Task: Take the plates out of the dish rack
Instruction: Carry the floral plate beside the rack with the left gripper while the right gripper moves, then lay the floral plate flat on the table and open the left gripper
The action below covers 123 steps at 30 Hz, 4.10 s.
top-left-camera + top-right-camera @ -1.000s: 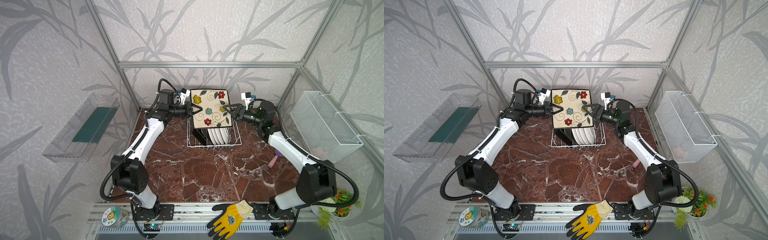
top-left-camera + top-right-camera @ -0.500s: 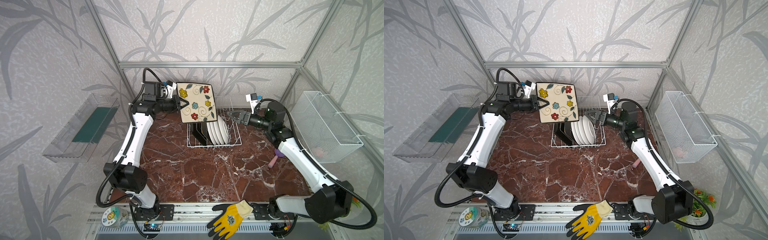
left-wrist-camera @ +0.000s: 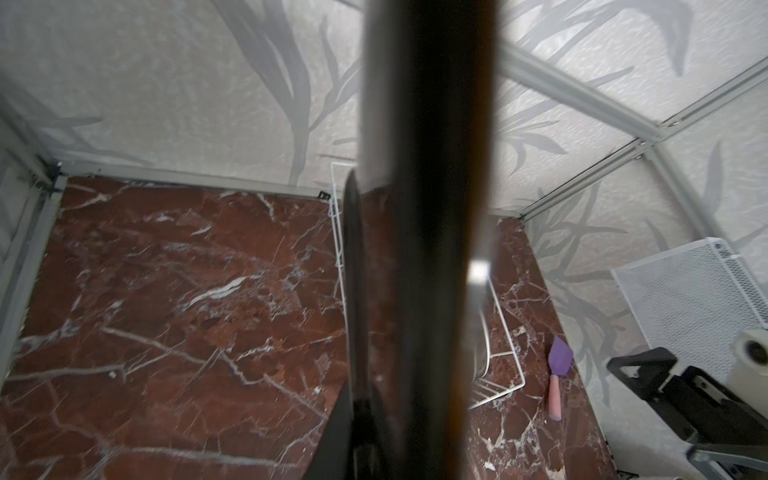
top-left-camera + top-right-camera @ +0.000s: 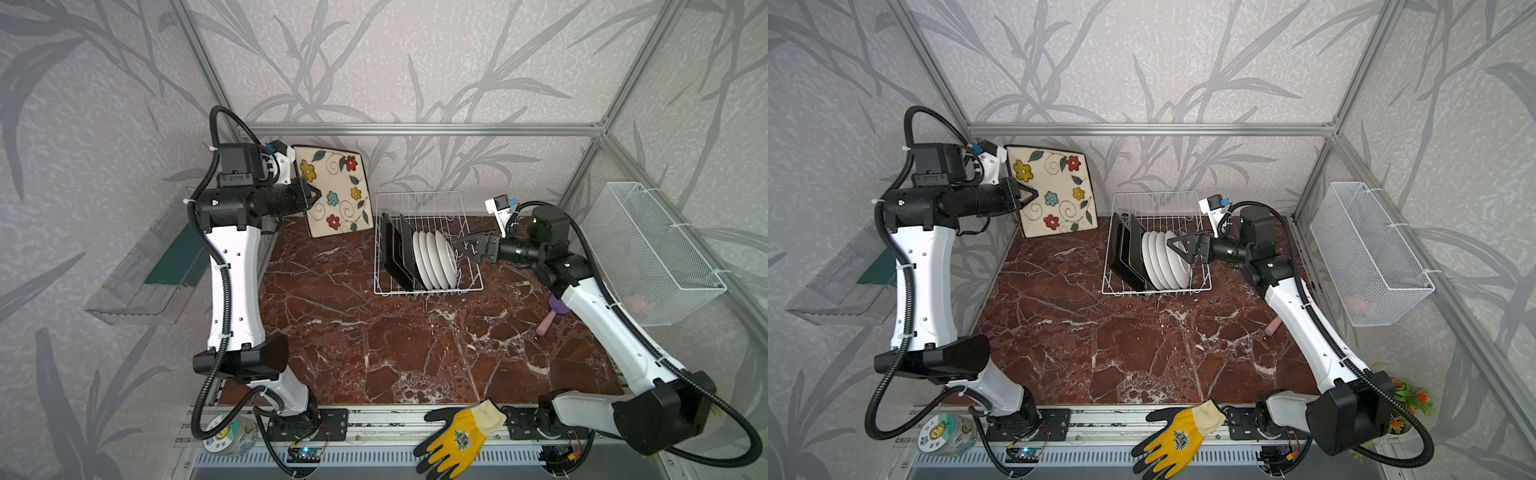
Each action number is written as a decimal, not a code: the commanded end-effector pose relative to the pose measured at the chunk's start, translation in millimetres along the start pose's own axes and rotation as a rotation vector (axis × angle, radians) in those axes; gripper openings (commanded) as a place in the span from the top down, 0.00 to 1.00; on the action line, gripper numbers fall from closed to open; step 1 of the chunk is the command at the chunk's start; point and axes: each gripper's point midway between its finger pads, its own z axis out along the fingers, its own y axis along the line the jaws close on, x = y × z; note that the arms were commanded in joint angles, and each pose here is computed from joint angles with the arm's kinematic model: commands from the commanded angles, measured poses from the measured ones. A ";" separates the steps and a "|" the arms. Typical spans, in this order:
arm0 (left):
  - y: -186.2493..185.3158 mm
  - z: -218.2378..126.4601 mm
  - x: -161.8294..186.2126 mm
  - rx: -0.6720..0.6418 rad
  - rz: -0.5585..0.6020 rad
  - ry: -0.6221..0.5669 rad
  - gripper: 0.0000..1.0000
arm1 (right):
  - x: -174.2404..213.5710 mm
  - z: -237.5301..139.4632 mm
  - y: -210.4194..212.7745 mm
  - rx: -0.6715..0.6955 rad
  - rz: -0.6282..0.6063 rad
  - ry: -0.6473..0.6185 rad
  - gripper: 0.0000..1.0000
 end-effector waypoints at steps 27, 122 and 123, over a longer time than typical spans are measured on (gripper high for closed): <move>93.7 74.2 77.0 -0.228 0.144 0.198 1.00 | 40.7 6.3 6.0 0.108 -0.119 0.091 0.01; 278.4 244.2 228.4 -0.211 -0.195 0.665 0.63 | 90.2 -10.4 -51.1 0.376 0.108 0.097 0.01; 280.0 244.7 229.8 -0.216 -0.200 0.665 0.62 | 91.0 -11.0 -51.8 0.380 0.111 0.096 0.01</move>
